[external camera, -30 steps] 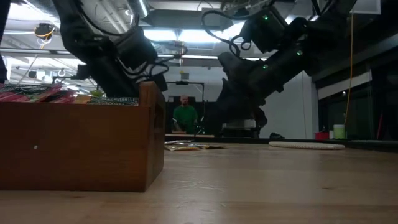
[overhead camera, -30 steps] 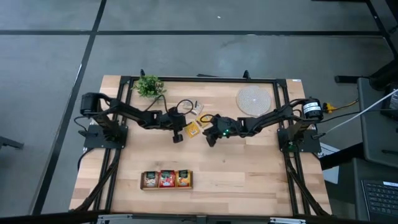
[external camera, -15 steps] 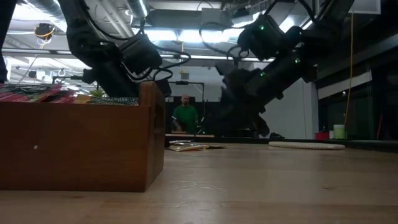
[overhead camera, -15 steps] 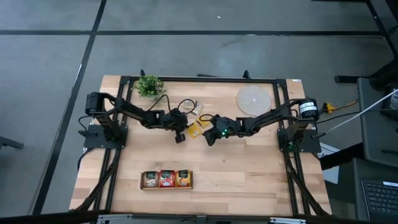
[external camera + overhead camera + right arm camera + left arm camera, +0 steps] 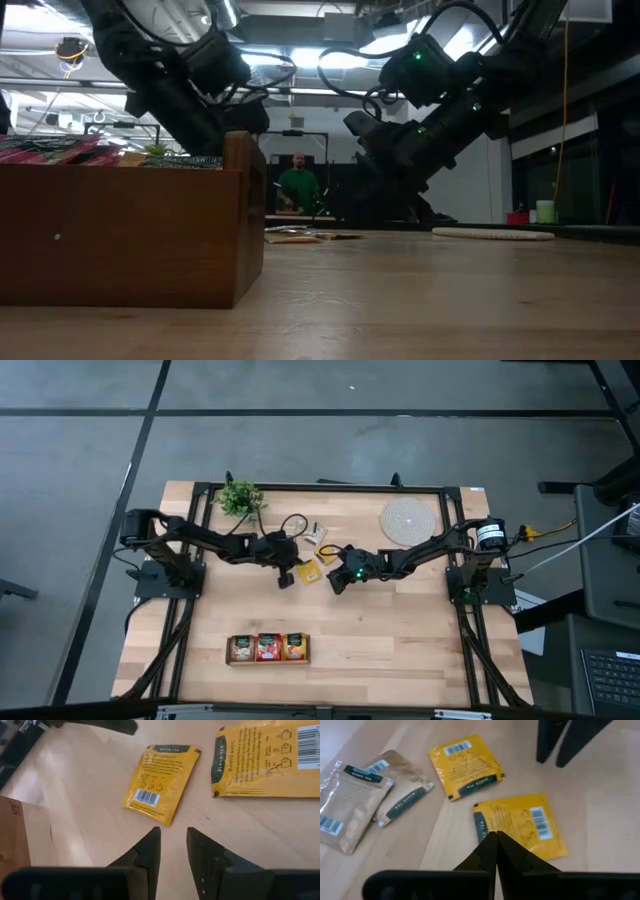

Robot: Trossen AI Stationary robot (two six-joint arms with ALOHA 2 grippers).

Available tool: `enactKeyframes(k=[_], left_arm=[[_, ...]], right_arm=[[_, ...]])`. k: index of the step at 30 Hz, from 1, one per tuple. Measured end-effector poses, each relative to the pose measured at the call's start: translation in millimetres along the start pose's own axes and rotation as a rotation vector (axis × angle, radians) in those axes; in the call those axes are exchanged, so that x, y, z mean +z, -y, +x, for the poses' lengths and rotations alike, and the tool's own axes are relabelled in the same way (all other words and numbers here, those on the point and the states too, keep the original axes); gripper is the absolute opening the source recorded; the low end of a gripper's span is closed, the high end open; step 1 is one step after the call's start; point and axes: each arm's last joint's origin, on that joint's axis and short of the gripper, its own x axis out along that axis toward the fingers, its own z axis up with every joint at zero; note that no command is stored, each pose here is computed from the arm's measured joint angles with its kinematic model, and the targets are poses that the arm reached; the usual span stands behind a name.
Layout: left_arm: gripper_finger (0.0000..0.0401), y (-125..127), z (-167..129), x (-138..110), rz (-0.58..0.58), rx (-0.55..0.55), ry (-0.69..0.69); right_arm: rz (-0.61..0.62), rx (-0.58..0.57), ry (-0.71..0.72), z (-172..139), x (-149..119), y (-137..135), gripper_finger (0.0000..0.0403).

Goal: Pick & Place Tea
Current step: Put the yellow tea bag into the right section of the wooden organizer

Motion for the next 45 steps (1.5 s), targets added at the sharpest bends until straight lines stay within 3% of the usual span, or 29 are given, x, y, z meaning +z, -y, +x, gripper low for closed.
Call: enactKeyframes(k=[12, 25, 34, 45], left_arm=[[0.0002, 1, 0, -6, -0.012, -0.020, -0.061], [0.0002, -3, 37, -27, -0.071, -0.027, -0.123], [0.0003, -4, 38, -27, -0.071, -0.042, -0.107], [0.0001, -4, 38, -27, -0.066, -0.050, -0.094]], right_arm=[[0.000, -0.002, 0.002, 0, 0, 0, 0.0097], [0.055, -0.009, 0.017, 0, 1, 0, 0.0097], [0.111, -0.103, -0.012, 0, -4, 8, 0.0097], [0.176, 0.004, -0.023, 19, -3, 17, 0.0097]])
